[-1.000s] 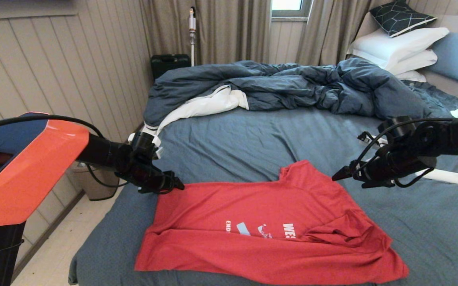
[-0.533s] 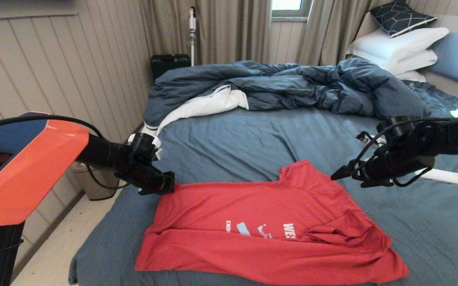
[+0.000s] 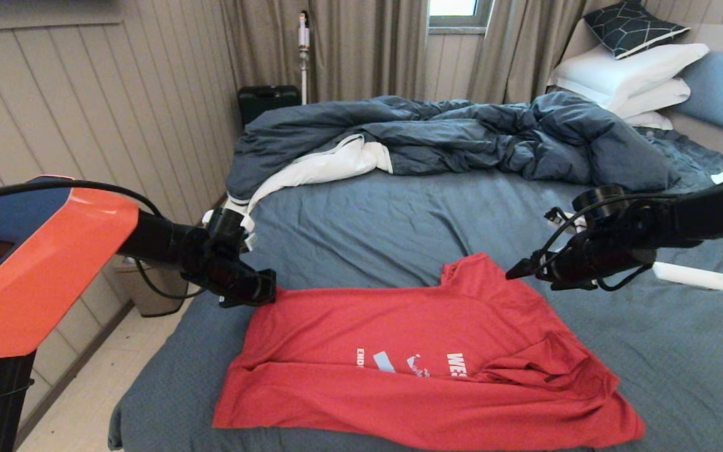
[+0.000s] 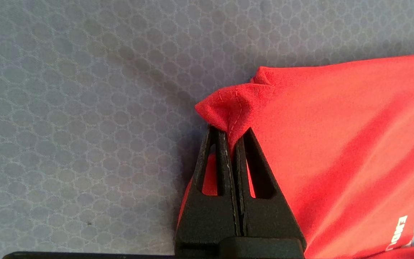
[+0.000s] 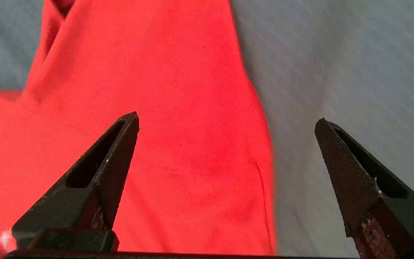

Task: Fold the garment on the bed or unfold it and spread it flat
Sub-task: Fold the red T-shirt

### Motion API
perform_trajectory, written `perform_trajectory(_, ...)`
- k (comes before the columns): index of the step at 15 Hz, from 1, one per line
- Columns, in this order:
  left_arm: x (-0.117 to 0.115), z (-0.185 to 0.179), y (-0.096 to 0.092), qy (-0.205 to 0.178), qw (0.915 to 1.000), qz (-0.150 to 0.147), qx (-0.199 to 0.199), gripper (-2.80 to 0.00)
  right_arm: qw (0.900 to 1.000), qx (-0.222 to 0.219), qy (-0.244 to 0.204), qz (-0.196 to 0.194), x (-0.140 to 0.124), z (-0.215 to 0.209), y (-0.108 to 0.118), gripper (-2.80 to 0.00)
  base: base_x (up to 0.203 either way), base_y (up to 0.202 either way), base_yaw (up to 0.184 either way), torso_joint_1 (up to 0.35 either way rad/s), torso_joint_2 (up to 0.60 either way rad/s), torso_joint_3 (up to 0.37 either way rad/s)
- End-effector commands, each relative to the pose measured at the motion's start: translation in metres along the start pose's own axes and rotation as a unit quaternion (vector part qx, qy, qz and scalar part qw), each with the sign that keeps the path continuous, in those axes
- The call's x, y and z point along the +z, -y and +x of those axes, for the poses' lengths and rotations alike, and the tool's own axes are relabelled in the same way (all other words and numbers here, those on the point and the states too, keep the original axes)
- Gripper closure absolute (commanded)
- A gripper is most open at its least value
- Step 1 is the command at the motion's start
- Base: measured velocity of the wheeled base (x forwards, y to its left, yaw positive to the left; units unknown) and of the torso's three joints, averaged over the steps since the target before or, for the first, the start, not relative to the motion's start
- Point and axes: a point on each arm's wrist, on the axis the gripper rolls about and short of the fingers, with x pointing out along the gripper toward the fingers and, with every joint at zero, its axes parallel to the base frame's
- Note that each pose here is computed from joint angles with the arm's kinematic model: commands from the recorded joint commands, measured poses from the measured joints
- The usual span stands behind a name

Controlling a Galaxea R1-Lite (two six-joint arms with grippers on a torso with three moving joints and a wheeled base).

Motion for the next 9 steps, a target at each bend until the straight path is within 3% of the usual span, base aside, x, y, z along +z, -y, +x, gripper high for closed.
perform_trajectory(1,0.0011,-0.0009,0.0002,0.003,1.0,0.0,0.0,0.0,1.0,0.004,-0.012,-0.005,-0.0038,0.0169,-0.0074,-2.8,0.0,0.0,0.0,0.0,0.0,0.0)
perform_trajectory(5,0.0017,-0.0006,0.0003,0.004,1.0,0.0,0.0,0.0,1.0,0.009,-0.015,-0.007,-0.0043,0.0224,-0.0157,-2.8,0.0,0.0,0.0,0.0,0.0,0.0)
perform_trajectory(6,0.0012,-0.0005,0.0002,0.003,1.0,0.0,0.001,0.0,1.0,0.008,-0.017,-0.006,-0.0049,0.023,-0.0148,0.0,0.0,0.0,0.0,0.0,0.0,0.0)
perform_trajectory(9,0.0012,-0.0005,0.0002,0.003,1.0,0.0,0.001,0.0,1.0,0.007,-0.018,-0.004,-0.0048,0.0256,-0.0122,0.0,0.0,0.0,0.0,0.0,0.0,0.0)
